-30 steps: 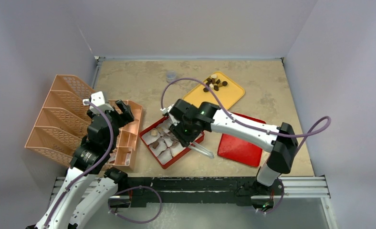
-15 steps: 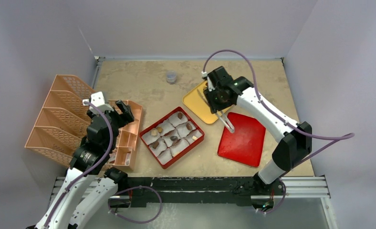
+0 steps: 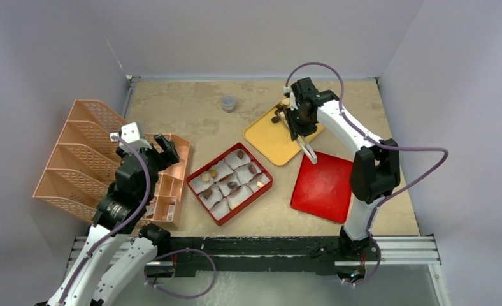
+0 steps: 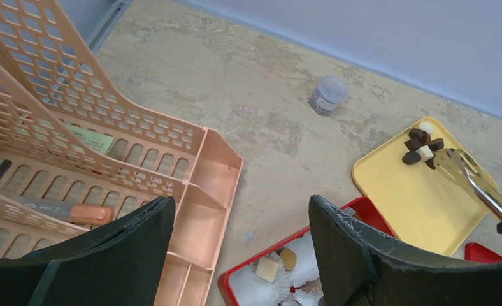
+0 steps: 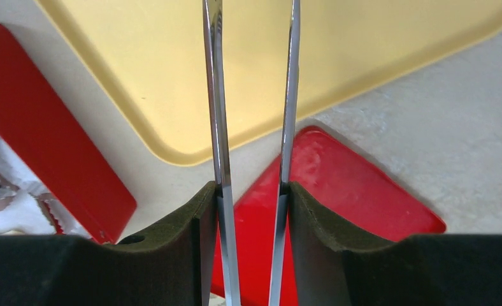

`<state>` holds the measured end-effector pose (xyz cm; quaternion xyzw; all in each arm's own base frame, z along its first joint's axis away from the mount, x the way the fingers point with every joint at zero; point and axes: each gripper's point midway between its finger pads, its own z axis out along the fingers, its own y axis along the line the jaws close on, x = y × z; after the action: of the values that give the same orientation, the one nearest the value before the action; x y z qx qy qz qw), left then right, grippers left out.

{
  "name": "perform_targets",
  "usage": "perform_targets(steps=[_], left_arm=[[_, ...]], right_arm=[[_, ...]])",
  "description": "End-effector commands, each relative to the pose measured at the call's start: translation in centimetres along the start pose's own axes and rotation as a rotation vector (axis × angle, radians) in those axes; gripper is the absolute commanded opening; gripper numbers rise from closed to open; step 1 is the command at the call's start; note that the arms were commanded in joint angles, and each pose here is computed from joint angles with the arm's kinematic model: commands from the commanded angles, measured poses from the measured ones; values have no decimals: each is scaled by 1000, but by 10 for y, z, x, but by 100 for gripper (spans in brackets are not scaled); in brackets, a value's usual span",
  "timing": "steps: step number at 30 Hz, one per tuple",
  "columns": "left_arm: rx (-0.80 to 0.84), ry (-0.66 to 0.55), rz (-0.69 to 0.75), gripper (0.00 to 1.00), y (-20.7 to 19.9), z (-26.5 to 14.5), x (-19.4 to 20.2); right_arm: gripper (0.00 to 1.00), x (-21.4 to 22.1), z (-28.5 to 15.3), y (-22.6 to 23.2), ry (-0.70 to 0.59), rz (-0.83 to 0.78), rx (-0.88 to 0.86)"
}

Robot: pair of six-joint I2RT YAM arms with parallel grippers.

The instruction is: Pack the chocolate

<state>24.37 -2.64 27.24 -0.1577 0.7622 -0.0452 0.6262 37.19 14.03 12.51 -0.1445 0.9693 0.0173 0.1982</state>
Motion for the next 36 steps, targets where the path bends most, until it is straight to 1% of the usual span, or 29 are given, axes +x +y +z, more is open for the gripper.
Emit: perform_targets(steps=[1, 9, 28, 36], left_arm=[[22, -39, -29, 76, -5, -2, -12], [22, -36, -26, 76, -5, -1, -11], [20, -37, -23, 76, -5, 0, -12], [17, -38, -25, 76, -4, -1, -12]], right_arm=[[44, -29, -9, 20, -92, -18, -94], [45, -37, 7, 22, -72, -13, -94], [47, -39, 35, 18, 4, -21, -62], [48, -34, 40, 5, 38, -17, 19]])
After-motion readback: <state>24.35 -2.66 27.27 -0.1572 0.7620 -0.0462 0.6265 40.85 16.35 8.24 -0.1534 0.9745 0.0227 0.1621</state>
